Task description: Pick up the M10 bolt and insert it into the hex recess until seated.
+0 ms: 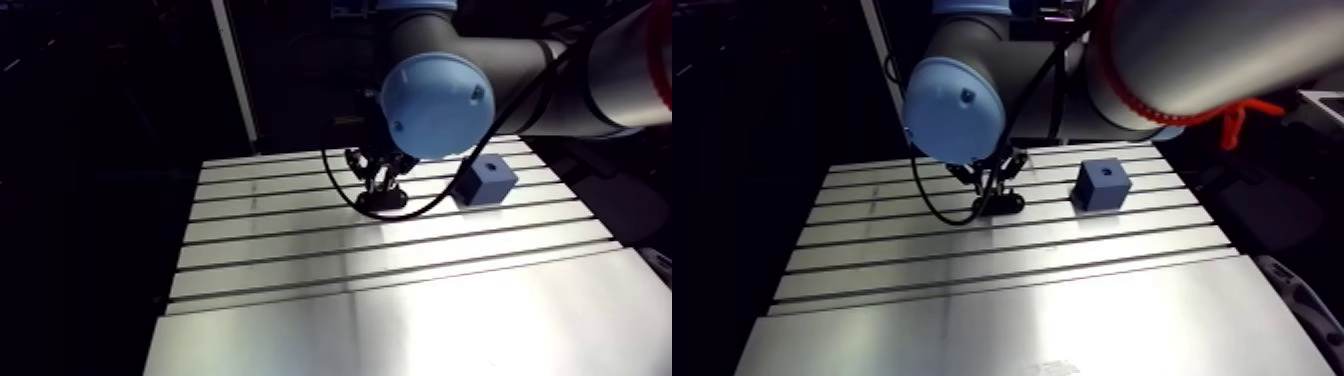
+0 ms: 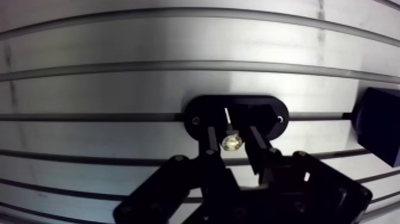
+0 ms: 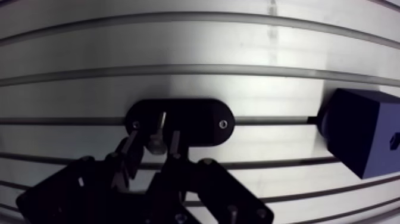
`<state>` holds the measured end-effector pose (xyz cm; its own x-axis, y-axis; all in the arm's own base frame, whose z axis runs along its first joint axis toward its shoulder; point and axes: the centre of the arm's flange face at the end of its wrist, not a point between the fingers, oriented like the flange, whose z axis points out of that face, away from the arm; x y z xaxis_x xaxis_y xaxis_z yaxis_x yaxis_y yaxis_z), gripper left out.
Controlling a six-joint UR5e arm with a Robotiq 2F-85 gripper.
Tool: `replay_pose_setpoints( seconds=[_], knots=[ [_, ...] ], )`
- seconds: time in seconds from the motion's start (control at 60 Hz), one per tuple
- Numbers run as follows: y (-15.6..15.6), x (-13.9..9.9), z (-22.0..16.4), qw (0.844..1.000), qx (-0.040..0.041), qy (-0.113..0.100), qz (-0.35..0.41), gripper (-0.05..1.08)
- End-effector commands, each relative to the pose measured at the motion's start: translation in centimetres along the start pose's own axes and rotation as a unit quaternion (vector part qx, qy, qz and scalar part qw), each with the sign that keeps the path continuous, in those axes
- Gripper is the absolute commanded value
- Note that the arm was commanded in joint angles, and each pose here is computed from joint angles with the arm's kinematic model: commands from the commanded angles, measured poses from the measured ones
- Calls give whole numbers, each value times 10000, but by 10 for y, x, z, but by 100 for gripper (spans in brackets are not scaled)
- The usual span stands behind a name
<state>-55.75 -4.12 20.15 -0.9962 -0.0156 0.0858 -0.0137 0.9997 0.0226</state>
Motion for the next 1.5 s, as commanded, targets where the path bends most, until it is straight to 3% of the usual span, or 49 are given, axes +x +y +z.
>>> replay_pose_setpoints(
  seconds=[0.017, 1.5],
  knots=[
    [1, 0, 1, 10000, 1, -10, 8, 62],
    [1, -1, 1, 10000, 8, -8, 3, 72]
  ],
)
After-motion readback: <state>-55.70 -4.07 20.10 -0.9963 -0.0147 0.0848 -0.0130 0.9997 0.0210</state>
